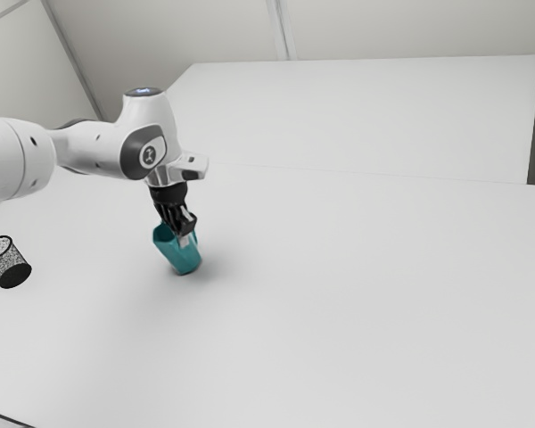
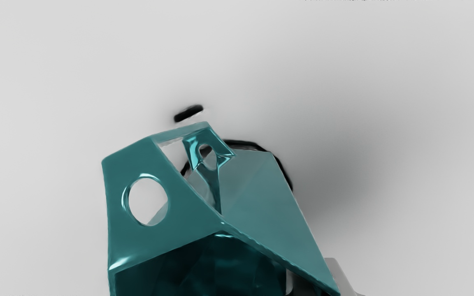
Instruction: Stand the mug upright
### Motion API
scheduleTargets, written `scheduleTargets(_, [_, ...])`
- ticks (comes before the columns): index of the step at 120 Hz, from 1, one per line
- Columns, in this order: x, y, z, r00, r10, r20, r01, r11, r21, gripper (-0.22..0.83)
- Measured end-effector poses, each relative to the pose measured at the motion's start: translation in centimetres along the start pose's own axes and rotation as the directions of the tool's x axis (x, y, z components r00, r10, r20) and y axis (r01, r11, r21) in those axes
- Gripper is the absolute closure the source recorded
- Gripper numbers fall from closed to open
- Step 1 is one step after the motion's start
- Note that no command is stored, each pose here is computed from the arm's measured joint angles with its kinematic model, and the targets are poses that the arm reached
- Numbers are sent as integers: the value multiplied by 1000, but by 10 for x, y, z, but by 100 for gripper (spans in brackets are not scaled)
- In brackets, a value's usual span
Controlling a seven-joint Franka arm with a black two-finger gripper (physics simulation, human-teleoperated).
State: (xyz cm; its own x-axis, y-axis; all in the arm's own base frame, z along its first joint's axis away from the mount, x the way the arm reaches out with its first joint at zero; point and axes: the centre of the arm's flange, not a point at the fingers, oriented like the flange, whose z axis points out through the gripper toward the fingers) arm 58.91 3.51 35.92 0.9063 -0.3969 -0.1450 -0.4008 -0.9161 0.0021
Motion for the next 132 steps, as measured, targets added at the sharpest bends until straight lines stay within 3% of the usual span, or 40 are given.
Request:
scheduleTargets(25, [0,0,-3,998,-60,-10,60,998,-2,32])
scheduleTargets(46, [-7,4,-43,993,-103,-62,104,995,3,14])
scheduleTargets(77, [-5,1,-167,962,-176,-210,168,984,-56,4])
scheduleTargets(93, [-16,10,-218,957,-179,-228,170,984,-61,2])
scheduleTargets(132, [-35,18,-235,962,-200,-186,188,979,-77,0])
